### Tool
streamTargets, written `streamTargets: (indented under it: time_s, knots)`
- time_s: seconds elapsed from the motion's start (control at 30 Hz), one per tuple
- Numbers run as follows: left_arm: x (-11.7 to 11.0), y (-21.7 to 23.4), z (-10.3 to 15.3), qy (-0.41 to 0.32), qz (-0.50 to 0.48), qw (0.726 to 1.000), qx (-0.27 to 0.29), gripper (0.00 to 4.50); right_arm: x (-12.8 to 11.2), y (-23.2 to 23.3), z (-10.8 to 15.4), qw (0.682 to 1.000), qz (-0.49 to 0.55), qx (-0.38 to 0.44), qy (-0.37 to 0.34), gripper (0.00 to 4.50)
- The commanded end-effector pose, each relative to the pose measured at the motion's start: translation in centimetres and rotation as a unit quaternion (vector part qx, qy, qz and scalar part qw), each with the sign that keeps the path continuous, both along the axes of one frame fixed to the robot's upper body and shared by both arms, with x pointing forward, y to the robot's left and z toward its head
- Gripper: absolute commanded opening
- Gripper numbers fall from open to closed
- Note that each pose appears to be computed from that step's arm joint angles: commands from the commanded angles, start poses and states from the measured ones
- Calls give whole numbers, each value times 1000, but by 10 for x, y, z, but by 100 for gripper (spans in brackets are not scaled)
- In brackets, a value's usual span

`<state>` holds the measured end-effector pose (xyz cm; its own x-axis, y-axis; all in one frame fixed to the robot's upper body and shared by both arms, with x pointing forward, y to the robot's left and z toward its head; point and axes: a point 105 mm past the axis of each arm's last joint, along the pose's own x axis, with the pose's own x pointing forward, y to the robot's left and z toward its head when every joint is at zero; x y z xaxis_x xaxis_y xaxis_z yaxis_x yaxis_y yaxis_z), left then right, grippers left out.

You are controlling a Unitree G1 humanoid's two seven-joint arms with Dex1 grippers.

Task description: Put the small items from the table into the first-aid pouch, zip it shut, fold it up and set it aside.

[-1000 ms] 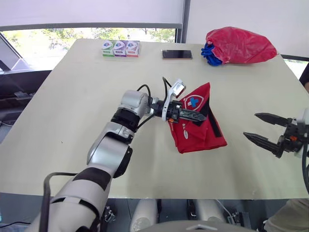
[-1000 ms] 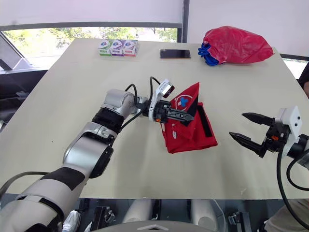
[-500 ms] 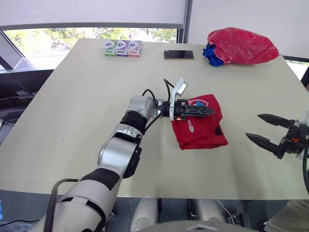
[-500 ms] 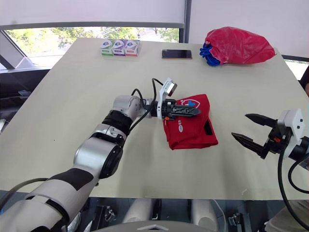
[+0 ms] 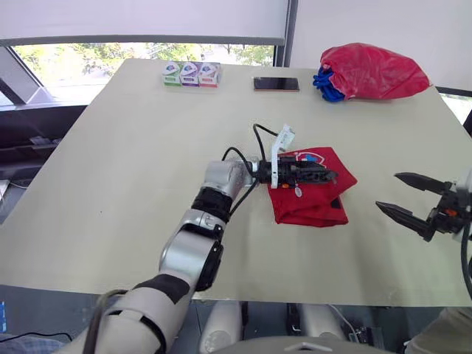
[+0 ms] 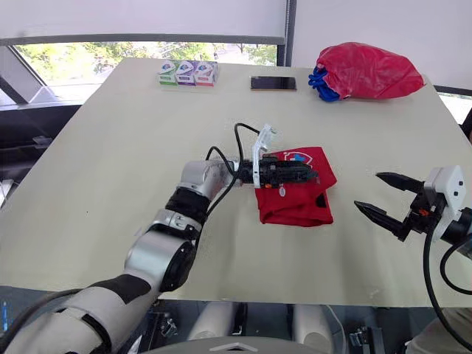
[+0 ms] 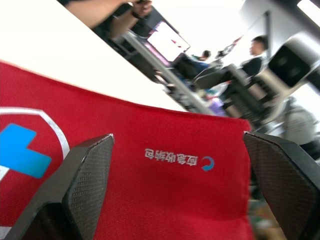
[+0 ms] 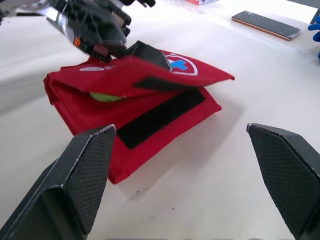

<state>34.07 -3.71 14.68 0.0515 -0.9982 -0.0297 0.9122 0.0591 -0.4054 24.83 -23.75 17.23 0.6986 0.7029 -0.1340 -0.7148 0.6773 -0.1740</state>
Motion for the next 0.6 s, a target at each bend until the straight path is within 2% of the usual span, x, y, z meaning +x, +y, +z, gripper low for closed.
streamTargets:
  time_s: [0.03,0.13,0.2,0.27,0.4,0.5,0.6]
  knots:
    - [-2,-9,-1,-90,14,995,33,442,-1,7,11,1000,10,-5,-26,450]
    - [-3,-14,-6,-182,23,981,72,442,0,9,13,1000,12,-5,-28,450]
    - [-7,-15,-14,-281,7,952,119,442,0,10,14,999,13,-6,-29,450]
    - [-10,-14,-21,-342,-11,927,150,442,0,11,15,999,13,-6,-30,450]
    - [-10,-12,-31,-390,-25,902,180,442,0,13,14,999,13,-5,-30,450]
    - [-14,-11,-42,-384,-40,903,190,442,0,15,13,999,12,-2,-30,450]
    - [-14,-8,-49,-404,-50,890,203,442,1,16,14,999,11,0,-31,450]
